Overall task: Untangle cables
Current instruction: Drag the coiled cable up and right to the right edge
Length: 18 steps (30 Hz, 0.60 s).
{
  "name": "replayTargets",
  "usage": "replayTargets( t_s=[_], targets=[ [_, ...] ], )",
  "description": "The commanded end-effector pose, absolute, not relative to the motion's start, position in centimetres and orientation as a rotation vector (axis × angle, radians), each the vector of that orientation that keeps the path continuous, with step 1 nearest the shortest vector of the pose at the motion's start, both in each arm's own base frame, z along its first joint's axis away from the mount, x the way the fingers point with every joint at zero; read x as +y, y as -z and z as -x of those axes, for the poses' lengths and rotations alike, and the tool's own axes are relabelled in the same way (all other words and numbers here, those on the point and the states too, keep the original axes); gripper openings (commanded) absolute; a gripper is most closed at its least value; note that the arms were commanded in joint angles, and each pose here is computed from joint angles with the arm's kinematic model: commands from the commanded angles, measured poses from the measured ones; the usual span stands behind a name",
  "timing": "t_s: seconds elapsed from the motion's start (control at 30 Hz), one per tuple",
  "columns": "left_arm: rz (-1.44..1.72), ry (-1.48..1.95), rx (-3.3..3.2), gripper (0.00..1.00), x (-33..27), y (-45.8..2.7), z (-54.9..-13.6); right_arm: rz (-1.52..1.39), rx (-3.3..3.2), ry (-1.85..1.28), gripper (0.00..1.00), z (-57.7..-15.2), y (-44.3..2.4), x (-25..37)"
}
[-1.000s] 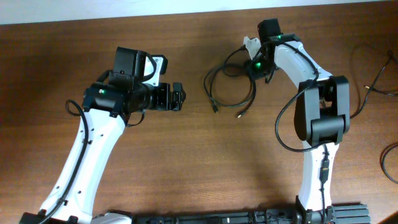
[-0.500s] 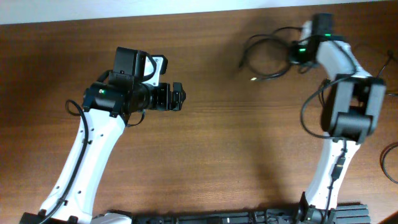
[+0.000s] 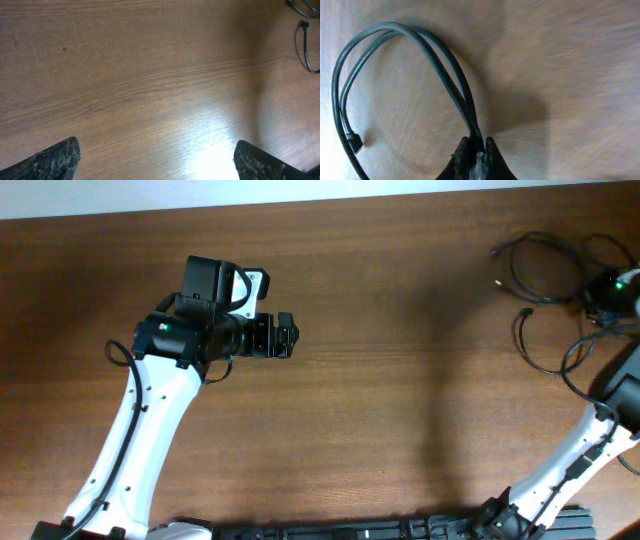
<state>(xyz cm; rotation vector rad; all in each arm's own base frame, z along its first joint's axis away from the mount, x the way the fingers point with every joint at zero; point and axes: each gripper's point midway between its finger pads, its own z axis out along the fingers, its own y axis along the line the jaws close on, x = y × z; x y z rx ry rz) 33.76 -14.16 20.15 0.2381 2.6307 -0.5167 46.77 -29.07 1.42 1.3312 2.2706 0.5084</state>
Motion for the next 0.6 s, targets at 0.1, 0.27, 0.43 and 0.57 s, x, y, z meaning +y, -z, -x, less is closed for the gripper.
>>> replayTargets(
  t_s=[0.1, 0.27, 0.43, 0.57],
  targets=[
    [-0.241, 0.533, 2.615, 0.99, -14.4, -20.7, -34.1, -1.153, 2.311, -0.537, 0.13, -47.5, -2.7, -29.0],
    [-0.241, 0.533, 2.615, 0.99, -14.4, -20.7, -34.1, -1.005, 2.257, -0.694, 0.40, -49.7, -5.8, -27.4],
    [-0.241, 0.533, 2.615, 0.99, -14.4, -20.7, -34.1, -0.875, 2.210, -0.853, 0.61, -51.6, -8.7, -24.8],
    [-0.241, 0.533, 2.615, 0.99, -14.4, -20.7, -34.1, -0.705, 2.183, -0.997, 0.70, -52.8, -10.4, -21.5]
  ],
)
